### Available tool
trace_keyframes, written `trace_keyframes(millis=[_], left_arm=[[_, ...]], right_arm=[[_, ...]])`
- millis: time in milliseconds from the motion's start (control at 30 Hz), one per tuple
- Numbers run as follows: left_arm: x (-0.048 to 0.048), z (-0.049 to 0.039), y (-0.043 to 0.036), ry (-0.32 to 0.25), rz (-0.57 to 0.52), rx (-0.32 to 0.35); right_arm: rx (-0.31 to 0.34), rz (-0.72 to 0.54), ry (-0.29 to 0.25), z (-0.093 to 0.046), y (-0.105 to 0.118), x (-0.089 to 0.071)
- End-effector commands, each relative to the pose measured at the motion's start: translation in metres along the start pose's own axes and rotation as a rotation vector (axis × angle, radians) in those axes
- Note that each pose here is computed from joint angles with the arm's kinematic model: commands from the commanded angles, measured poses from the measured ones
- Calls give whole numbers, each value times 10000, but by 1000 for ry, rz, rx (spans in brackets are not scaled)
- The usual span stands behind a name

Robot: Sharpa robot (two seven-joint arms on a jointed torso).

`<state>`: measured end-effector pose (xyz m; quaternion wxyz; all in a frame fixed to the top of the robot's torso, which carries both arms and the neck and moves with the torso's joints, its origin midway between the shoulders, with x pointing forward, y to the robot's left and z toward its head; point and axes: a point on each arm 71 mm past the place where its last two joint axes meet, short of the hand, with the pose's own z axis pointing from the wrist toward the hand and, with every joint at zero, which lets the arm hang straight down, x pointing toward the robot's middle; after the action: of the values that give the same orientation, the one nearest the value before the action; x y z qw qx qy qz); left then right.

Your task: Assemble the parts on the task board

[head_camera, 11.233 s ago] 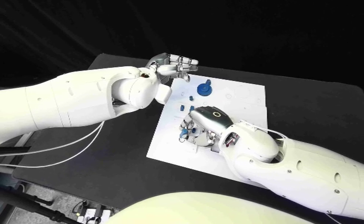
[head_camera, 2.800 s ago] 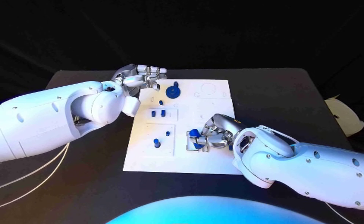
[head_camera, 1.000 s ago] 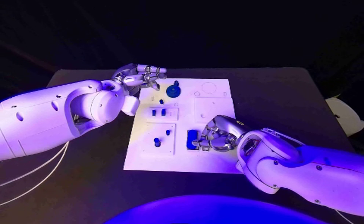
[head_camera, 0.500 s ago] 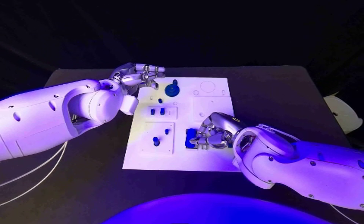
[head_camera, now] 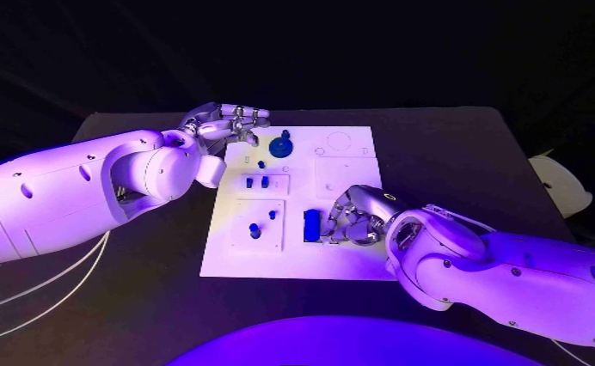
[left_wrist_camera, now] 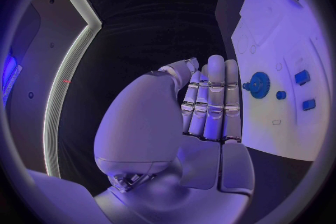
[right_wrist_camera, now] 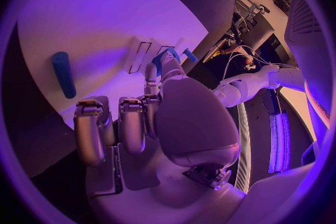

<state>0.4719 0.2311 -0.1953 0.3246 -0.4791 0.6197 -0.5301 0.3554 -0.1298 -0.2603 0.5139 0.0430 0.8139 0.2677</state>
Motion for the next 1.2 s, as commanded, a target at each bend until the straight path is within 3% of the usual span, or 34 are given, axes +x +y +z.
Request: trace_keyframes(millis=[33,767,1200], left_arm=[[21,2,-8,16,-4,4],[13,-3,-7,16,-4,3],[19,-2,-6,18,-4,3]], right_arm=[[13,-34,2,0,-19,-3],[-31,2,-6,-63,66,-8],[-28,6,2,32,90,29]])
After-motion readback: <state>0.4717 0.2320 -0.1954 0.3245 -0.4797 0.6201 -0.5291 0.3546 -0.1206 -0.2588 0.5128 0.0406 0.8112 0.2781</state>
